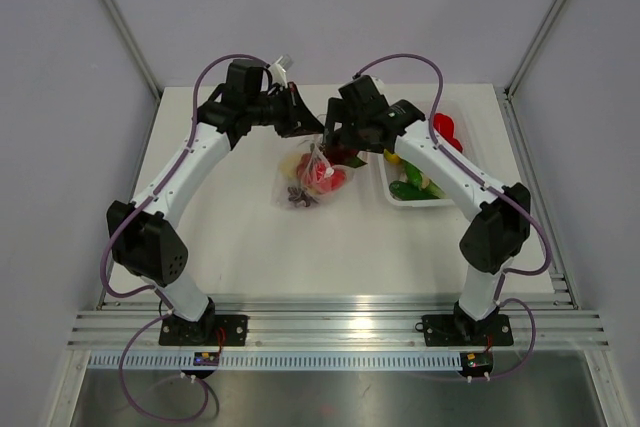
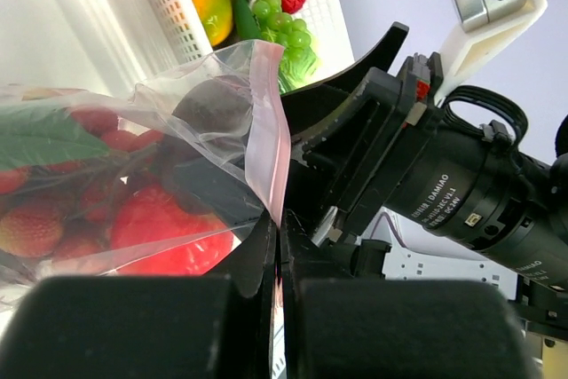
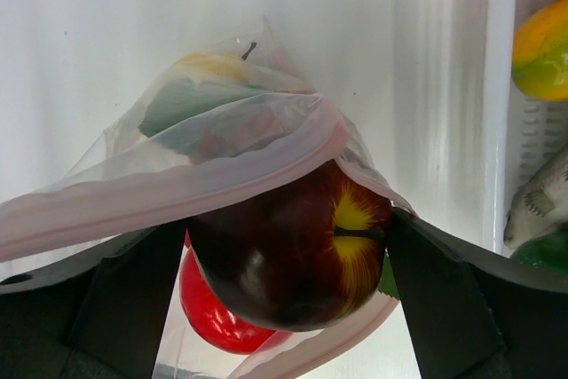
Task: Place the food in the zip-top bag and seal the zipper
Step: Place the fake fruit in the zipper food storage bag.
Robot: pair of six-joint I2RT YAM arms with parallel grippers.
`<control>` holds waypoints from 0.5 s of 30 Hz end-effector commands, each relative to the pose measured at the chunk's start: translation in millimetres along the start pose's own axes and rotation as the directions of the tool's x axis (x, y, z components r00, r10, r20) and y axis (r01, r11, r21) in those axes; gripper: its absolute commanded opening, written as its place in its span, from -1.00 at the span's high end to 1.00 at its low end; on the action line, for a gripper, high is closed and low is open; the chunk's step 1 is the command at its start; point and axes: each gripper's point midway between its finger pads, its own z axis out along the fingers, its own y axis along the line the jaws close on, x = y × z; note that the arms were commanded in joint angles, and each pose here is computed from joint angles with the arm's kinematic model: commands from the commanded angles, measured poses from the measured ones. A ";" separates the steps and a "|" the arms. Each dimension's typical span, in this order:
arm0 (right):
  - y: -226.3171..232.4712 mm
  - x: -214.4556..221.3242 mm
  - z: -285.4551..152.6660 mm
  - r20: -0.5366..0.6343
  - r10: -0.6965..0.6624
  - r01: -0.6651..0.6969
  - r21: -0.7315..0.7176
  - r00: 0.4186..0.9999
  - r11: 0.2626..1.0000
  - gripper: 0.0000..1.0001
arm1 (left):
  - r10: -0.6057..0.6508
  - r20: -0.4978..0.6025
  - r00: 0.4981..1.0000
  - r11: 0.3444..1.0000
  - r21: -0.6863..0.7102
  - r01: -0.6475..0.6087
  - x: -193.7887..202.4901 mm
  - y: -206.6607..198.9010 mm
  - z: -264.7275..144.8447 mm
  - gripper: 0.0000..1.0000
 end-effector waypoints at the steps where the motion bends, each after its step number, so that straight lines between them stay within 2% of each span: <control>1: 13.1 -25.0 -36.8 0.080 -0.007 0.013 -0.070 0.997 0.997 -0.99 | 0.058 0.009 0.998 0.989 0.137 -0.059 -4.5 -42.5 -10.1 1.00; 9: 4.0 -38.2 -63.3 0.163 0.005 0.005 -0.066 0.987 0.998 -0.99 | 0.052 0.013 0.999 0.989 0.140 -0.053 -8.2 -41.2 -9.0 1.00; 15: -6.5 -38.9 -67.5 0.174 -0.012 0.016 -0.020 0.985 1.000 -0.99 | 0.041 0.010 0.999 0.987 0.157 -0.042 -9.7 -42.2 -5.6 1.00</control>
